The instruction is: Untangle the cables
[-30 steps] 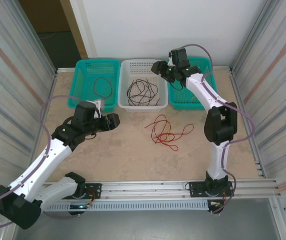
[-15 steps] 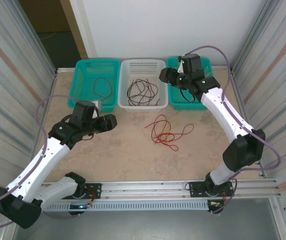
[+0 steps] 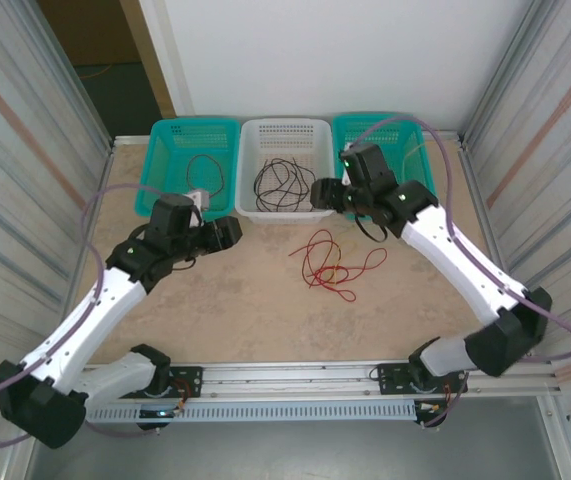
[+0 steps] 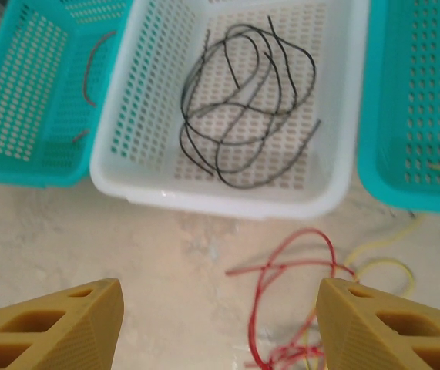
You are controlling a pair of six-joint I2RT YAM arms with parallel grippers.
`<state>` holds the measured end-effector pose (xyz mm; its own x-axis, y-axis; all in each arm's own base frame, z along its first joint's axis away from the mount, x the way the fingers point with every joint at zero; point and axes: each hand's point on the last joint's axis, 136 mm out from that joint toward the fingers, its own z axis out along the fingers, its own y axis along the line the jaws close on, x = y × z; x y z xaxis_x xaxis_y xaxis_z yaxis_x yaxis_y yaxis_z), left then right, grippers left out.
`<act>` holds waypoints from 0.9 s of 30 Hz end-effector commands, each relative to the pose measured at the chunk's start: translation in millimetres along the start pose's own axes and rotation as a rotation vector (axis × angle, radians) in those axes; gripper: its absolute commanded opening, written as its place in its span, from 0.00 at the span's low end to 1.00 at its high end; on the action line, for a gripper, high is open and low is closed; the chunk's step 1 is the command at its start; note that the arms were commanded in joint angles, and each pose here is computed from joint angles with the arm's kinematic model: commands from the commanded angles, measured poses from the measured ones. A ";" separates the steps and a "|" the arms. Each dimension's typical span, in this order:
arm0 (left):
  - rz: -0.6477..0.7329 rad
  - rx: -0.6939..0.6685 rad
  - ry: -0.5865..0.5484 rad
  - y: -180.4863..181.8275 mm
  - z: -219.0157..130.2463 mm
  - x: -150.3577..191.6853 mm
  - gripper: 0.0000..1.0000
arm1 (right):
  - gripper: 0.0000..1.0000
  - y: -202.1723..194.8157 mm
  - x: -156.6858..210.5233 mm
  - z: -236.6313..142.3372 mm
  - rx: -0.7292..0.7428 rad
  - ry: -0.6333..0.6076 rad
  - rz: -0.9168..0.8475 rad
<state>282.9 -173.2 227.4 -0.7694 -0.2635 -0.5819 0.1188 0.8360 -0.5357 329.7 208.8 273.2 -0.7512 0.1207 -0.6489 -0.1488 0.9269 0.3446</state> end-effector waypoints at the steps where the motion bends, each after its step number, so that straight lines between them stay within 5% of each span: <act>1: -0.010 0.101 -0.014 -22.3 10.8 -13.9 0.68 | 0.66 -38.3 24.0 -17.5 0.132 0.017 0.042; 8: -0.044 0.123 0.040 -16.7 21.3 6.1 0.66 | 0.60 -94.7 84.2 -1.8 0.251 0.174 0.182; 16: -0.073 0.144 0.035 -11.4 18.2 17.7 0.63 | 0.44 -75.6 115.2 58.3 0.167 0.296 0.203; 27: -0.118 0.132 0.026 -5.3 27.6 19.1 0.60 | 0.35 -48.9 160.3 141.1 0.132 0.464 0.117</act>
<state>282.9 -196.4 204.2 -0.8045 -0.3193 -0.5008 0.1189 0.7395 -0.6626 296.5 221.2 55.4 -0.9701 0.0994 -0.2215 0.0380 0.9632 0.2660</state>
